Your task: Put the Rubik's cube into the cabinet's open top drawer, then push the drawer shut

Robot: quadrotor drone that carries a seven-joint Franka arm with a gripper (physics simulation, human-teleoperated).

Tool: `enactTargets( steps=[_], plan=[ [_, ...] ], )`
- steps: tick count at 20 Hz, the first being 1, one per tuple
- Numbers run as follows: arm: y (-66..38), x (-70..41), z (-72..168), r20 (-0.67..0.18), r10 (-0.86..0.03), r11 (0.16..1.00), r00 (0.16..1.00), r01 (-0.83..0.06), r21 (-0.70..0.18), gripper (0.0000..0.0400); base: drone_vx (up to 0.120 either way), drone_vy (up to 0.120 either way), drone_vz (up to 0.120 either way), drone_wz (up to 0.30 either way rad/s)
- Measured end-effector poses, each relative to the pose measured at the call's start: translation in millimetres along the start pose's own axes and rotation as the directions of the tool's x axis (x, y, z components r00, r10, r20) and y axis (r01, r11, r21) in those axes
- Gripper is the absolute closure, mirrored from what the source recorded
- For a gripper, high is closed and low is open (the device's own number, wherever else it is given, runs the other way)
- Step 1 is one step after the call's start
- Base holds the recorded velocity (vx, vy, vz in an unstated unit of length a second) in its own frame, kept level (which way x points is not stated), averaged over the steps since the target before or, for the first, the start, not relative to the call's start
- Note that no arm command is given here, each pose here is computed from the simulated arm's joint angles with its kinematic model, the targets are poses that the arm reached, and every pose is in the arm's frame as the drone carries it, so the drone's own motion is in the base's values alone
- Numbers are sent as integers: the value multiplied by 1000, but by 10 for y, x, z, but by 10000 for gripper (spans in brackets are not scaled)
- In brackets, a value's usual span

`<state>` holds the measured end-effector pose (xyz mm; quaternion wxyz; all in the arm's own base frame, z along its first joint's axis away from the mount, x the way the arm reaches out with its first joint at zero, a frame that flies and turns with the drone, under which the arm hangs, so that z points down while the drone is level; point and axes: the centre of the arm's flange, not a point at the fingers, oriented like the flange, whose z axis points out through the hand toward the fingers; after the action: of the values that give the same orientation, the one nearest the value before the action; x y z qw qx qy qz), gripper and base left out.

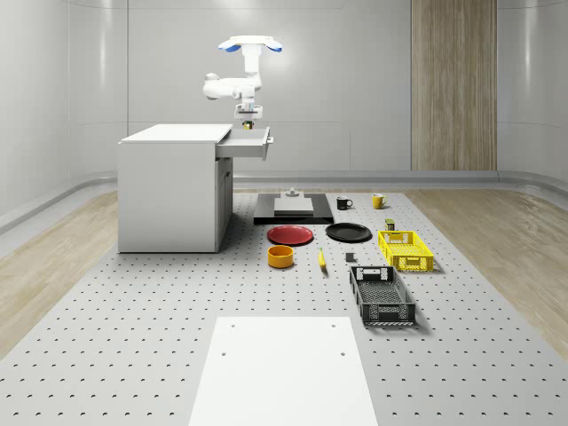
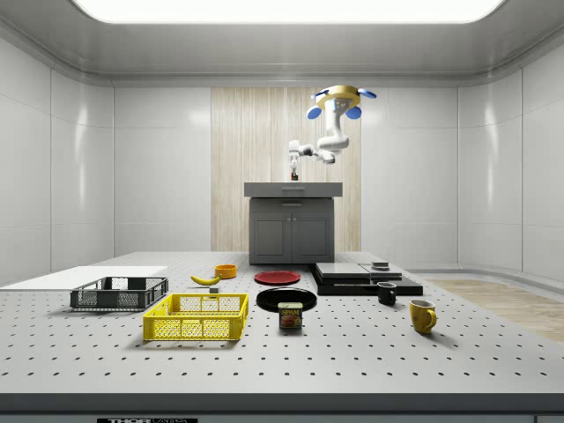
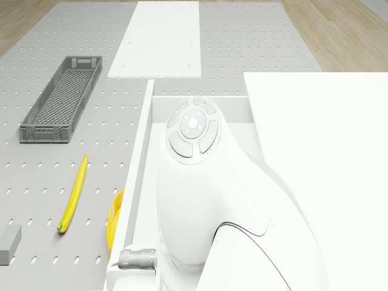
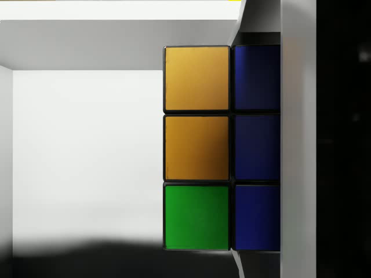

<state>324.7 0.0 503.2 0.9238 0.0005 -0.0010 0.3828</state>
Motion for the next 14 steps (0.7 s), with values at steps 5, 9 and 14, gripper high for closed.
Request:
enactTargets(
  steps=[5, 9, 14],
  plan=[
    [1, 1, 218, 0, 0, 1000, 1000, 0, 0, 75, 0, 0, 0, 0],
    [1, 2, 396, 0, 0, 1000, 1000, 0, 0, 75, 0, 0, 0, 0],
    [1, 2, 610, 0, 0, 1000, 1000, 0, 0, 75, 0, 0, 0, 0]
  ],
)
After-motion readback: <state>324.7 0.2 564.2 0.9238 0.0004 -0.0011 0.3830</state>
